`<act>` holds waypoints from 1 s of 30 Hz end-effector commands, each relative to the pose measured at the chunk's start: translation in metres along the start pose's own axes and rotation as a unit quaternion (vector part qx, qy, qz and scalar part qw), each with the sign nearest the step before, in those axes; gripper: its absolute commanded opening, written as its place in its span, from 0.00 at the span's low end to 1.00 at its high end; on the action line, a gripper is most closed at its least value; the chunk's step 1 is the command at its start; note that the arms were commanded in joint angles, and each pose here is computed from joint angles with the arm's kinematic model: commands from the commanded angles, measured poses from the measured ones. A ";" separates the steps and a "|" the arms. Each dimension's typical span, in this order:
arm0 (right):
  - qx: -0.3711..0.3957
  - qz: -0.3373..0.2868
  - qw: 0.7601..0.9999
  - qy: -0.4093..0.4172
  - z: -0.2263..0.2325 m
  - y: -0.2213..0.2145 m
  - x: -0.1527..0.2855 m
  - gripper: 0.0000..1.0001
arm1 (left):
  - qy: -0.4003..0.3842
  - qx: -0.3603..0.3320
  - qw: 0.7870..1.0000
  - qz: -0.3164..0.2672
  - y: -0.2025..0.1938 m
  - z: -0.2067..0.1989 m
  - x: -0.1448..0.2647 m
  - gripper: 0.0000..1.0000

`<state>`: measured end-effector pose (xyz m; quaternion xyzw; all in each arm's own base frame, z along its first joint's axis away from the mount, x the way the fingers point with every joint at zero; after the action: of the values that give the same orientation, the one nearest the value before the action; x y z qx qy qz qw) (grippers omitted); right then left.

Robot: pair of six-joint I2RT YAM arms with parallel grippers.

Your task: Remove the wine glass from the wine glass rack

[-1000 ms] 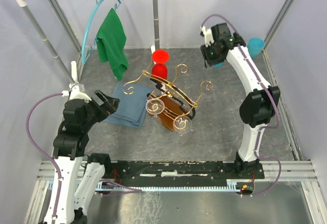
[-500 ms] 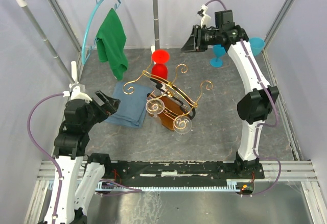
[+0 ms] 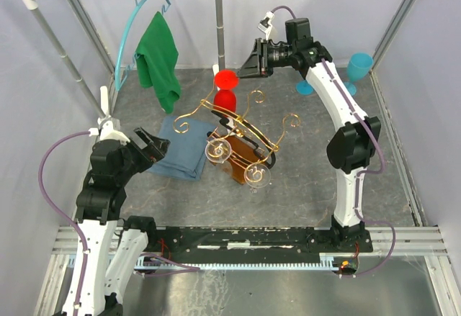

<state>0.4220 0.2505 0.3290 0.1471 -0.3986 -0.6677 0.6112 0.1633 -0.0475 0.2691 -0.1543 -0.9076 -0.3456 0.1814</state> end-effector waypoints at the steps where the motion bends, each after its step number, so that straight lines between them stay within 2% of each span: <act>1: 0.014 -0.009 1.000 0.020 0.001 0.008 -0.011 0.42 | -0.028 0.001 0.999 -0.015 0.008 -0.013 0.003 0.99; 9: 0.016 -0.006 1.000 0.004 -0.003 0.008 -0.012 0.42 | -0.019 -0.007 1.000 -0.023 0.011 -0.011 0.006 0.99; 10: 0.015 -0.007 1.000 0.008 -0.002 0.009 -0.012 0.40 | -0.020 -0.008 0.999 -0.024 0.011 -0.011 0.006 0.99; 12: 0.011 -0.008 1.000 0.017 -0.001 0.009 -0.013 0.28 | -0.020 -0.006 1.000 -0.023 0.011 -0.011 0.006 0.99; 16: 0.011 -0.012 0.999 0.031 0.003 0.010 -0.013 0.19 | -0.022 -0.003 1.000 -0.020 0.008 -0.010 0.004 0.99; 23: 0.005 -0.013 0.998 0.064 0.012 0.013 -0.015 0.19 | -0.023 -0.004 1.000 -0.019 0.007 -0.009 0.004 0.99; 30: 0.003 -0.013 0.997 0.082 0.017 0.013 -0.020 0.25 | -0.021 -0.005 1.000 -0.018 0.006 -0.007 0.004 0.99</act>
<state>0.4299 0.2695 0.3251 0.1630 -0.3491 -0.6720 0.6324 0.1629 -0.0467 0.2698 -0.1510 -0.9078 -0.3467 0.1815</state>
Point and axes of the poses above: each gripper's point midway between its finger pads, its own x axis back along the fingers, its own z axis along the line the jaws close on, y = z × x, the point moved 6 cm from there along x, back along the fingers, and after that the axes turned 11 degrees about x, right-handed, at the moved point
